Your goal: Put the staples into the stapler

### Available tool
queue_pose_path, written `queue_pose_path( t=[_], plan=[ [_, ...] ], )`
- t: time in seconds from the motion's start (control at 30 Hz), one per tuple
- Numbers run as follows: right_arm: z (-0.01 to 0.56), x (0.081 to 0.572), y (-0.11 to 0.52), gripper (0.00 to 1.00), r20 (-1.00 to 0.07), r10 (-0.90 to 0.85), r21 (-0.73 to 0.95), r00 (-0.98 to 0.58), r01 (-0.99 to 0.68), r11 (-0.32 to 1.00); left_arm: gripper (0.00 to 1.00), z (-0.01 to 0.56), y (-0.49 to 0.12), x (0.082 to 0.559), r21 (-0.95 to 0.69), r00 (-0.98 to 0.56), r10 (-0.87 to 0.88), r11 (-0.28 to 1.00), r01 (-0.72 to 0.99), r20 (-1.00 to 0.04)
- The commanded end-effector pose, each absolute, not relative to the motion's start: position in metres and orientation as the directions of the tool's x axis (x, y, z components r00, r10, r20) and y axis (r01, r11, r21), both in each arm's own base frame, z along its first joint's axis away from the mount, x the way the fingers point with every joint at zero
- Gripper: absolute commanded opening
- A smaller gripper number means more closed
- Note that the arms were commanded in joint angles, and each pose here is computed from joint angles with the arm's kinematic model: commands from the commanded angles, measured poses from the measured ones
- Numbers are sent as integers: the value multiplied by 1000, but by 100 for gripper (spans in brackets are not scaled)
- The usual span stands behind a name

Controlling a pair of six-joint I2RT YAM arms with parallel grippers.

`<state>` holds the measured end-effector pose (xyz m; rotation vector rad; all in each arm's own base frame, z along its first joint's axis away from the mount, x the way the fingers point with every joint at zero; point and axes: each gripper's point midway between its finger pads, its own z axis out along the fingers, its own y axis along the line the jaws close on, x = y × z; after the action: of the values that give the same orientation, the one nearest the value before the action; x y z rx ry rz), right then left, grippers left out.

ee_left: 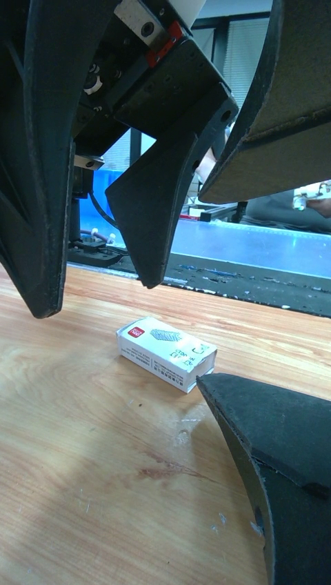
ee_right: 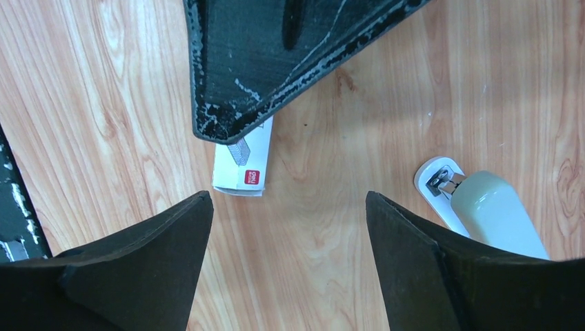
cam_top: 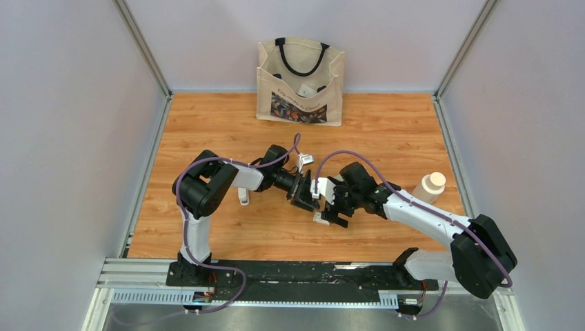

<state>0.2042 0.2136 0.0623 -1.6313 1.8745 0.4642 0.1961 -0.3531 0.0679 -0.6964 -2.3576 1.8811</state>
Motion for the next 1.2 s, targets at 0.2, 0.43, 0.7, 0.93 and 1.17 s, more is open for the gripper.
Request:
queue_pose_path(
  t=[0.2, 0.43, 0.7, 0.93, 1.17],
  plan=[
    [58, 203, 204, 85, -602, -797, -124, -43, -981, 147, 99, 76, -361, 193, -929, -874, 391, 106, 355, -289],
    [49, 203, 205, 85, -594, -803, -110, -56, -983, 149, 99, 69, -360, 190, -929, -873, 402, 119, 349, -277],
    [45, 210, 203, 88, -600, -799, -157, -32, -975, 156, 99, 57, -354, 185, -923, -864, 432, 152, 353, -259],
    [40, 219, 203, 88, -595, -802, -177, -57, -964, 200, 100, 53, -356, 186, -925, -869, 432, 169, 341, -241],
    [38, 216, 207, 87, -603, -794, -142, -75, -970, 199, 100, 56, -361, 181, -928, -865, 441, 158, 338, -240]
  ],
)
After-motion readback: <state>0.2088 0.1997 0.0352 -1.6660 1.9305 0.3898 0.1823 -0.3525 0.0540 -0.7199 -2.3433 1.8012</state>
